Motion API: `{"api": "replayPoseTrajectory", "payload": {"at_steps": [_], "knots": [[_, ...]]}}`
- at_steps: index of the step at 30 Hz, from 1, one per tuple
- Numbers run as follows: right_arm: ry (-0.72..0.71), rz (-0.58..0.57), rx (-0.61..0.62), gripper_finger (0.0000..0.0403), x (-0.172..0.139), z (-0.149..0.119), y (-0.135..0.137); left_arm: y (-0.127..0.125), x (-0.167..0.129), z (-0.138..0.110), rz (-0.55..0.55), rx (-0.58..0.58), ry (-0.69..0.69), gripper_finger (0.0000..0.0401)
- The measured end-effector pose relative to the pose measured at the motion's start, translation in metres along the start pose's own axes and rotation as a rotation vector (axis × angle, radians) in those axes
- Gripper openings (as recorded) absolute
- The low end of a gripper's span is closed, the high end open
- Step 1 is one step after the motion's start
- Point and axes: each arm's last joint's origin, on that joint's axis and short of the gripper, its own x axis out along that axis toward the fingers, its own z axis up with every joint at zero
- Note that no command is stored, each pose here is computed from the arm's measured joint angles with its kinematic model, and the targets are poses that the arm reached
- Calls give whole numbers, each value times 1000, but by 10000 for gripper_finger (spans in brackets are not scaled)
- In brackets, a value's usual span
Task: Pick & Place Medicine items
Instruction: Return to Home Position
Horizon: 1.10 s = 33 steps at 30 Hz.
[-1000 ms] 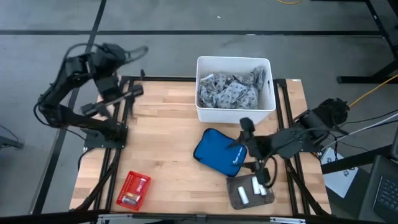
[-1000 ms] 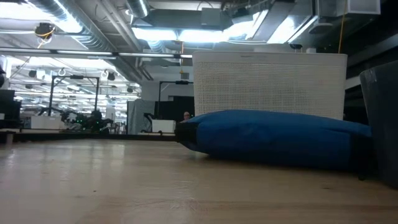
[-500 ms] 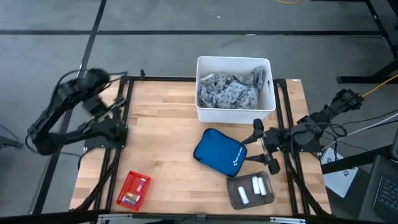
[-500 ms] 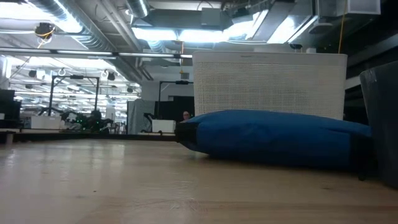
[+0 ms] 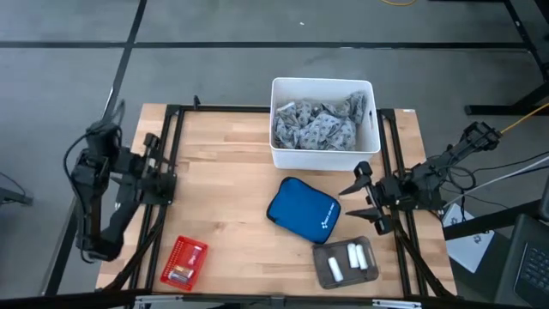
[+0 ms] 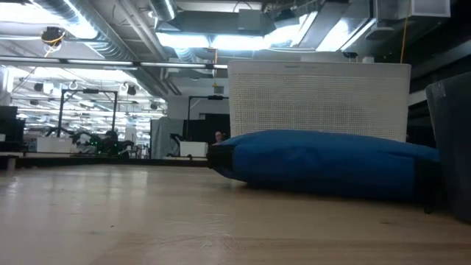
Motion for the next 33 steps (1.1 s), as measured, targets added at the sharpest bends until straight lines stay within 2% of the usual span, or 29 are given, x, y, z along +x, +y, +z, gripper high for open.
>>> {"api": "replayPoseTrajectory", "payload": {"at_steps": [4,8,10,13,16,19,21,22,24,25,26,29,31,33], "knots": [[-2,90,-52,249,4,-2,4,4,0,4,64,-27,-33,205],[-59,108,-59,249,2,5,4,4,0,5,96,-79,-29,205],[-65,112,-61,249,1,6,4,3,0,7,64,-85,-33,205],[-58,118,-79,249,2,5,4,3,0,13,-2,10,-44,205],[-51,119,-57,249,2,4,4,1,-1,16,-106,34,-65,205],[-46,119,-40,249,2,4,4,-1,-2,16,-192,-55,-63,205],[-34,119,-35,249,2,2,4,0,-2,13,-98,-109,15,205],[-35,119,-35,249,2,3,4,0,-2,11,10,-105,83,205],[-41,109,-33,249,2,3,4,0,-7,3,304,-60,253,205],[-40,97,-30,249,2,3,4,0,-9,0,423,-36,288,205],[-40,84,-24,249,2,3,3,1,-10,-2,491,-20,256,205],[-42,39,-5,249,3,3,2,-7,-13,-5,588,75,5,205],[-63,-21,-13,249,2,5,0,-3,-13,-12,714,48,-52,205],[-75,-84,-37,249,2,7,0,10,-10,-21,755,-20,-56,205]]}}
